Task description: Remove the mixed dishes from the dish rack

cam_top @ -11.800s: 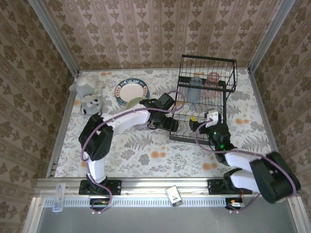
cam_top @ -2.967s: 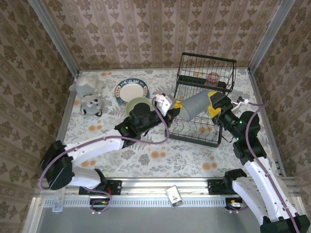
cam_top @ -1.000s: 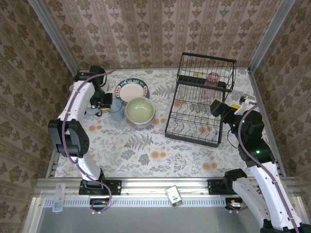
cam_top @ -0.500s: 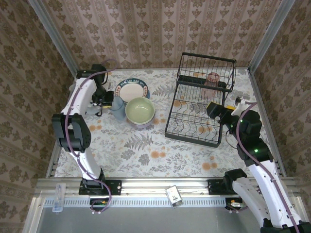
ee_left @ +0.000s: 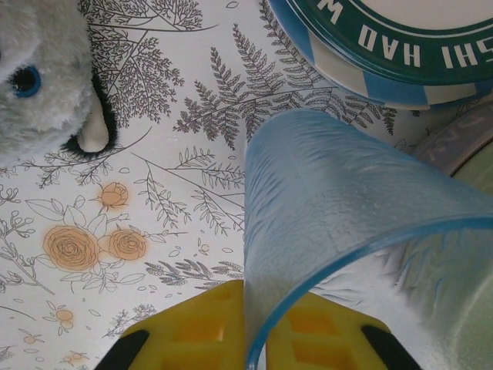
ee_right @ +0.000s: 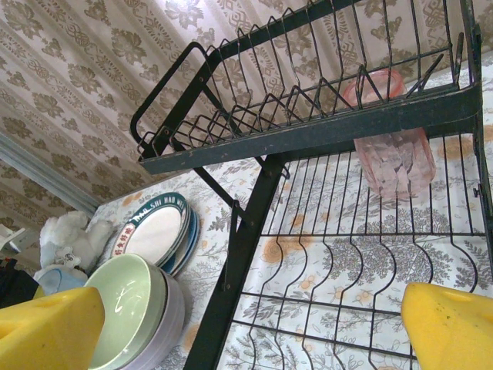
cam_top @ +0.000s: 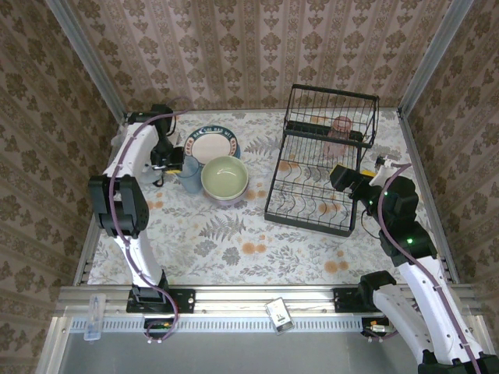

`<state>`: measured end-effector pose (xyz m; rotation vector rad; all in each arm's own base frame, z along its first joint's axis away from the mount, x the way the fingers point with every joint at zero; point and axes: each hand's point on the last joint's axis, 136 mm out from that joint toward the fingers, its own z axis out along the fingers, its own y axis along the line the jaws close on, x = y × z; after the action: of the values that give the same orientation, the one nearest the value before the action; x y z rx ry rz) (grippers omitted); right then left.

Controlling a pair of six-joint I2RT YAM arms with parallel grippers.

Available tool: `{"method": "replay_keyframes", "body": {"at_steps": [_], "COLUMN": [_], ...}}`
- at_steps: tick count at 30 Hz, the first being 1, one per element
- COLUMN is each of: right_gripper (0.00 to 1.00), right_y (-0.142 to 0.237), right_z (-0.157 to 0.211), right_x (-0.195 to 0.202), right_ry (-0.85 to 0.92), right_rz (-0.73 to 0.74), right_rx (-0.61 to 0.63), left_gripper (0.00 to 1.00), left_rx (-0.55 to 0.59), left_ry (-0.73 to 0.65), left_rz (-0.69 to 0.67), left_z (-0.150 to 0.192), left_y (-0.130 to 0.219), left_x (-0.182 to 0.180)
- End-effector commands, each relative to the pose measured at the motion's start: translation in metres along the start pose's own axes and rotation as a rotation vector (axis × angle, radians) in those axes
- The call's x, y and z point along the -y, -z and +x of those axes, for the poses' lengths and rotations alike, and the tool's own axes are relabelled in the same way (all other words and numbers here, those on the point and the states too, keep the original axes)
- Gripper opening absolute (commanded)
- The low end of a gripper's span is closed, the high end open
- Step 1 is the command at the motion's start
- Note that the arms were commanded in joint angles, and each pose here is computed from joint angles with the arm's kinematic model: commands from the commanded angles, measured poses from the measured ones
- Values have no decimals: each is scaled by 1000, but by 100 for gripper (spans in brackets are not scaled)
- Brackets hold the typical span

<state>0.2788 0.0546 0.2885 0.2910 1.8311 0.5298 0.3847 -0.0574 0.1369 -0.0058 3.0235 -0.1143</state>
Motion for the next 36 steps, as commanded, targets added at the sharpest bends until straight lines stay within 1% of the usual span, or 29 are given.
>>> {"method": "replay_keyframes", "body": {"at_steps": [1, 5, 9, 13, 14, 15, 18, 20, 21, 22, 23, 27, 28, 30, 32, 33, 34, 36], "right_gripper": [100, 100, 100, 100, 100, 100, 100, 100, 100, 100, 100, 100, 100, 100, 100, 100, 99, 98], "right_y": [0, 0, 1, 4, 4, 5, 9, 12, 13, 15, 15, 5, 0, -10, -20, -26, -31, -43], "right_z": [1, 0, -1, -4, -4, -5, -14, -21, -26, -32, -37, -52, -52, -60, -72, -79, -87, -101], "right_x": [-2, -2, -3, -5, -6, -7, -13, -17, -19, -22, -24, -28, -27, -32, -35, -34, -31, -21], "right_ry": [3, 6, 8, 11, 9, 1, -21, -28, -29, -26, -24, -6, -2, -3, -8, -13, -20, -57], "right_rz": [-16, -16, -17, -11, -7, -3, 1, 6, 6, 8, 13, 58, 73, 71, 70, 79, 92, 113], "right_rx": [0, 0, 3, -8, -22, -32, -55, -54, -50, -43, -45, -81, -115, -127, -122, -118, -110, -96], "left_gripper": [19, 27, 33, 42, 44, 48, 66, 78, 86, 98, 100, 100, 100, 100, 100, 100, 100, 100], "left_rx": [11, 29, 48, 122, 159, 208, 397, 505, 545, 592, 639, 826, 869, 932, 944, 927, 911, 865], "left_ry": [-10, -9, -7, 0, 5, 12, 5, -18, -39, -66, -107, -295, -355, -467, -562, -614, -662, -748], "left_rz": [9, 7, 5, -3, -6, -10, 25, 97, 134, 172, 201, 250, 287, 389, 499, 548, 575, 583], "left_z": [-5, -7, -7, -11, -11, -13, -13, -8, -5, -2, 4, 31, 39, 59, 79, 90, 98, 112], "left_y": [6, 11, 18, 44, 57, 71, 124, 157, 170, 184, 198, 241, 248, 257, 257, 250, 243, 222], "left_x": [-1, -1, -2, -3, -3, -4, 4, 16, 24, 34, 45, 93, 111, 148, 185, 205, 224, 257]}}
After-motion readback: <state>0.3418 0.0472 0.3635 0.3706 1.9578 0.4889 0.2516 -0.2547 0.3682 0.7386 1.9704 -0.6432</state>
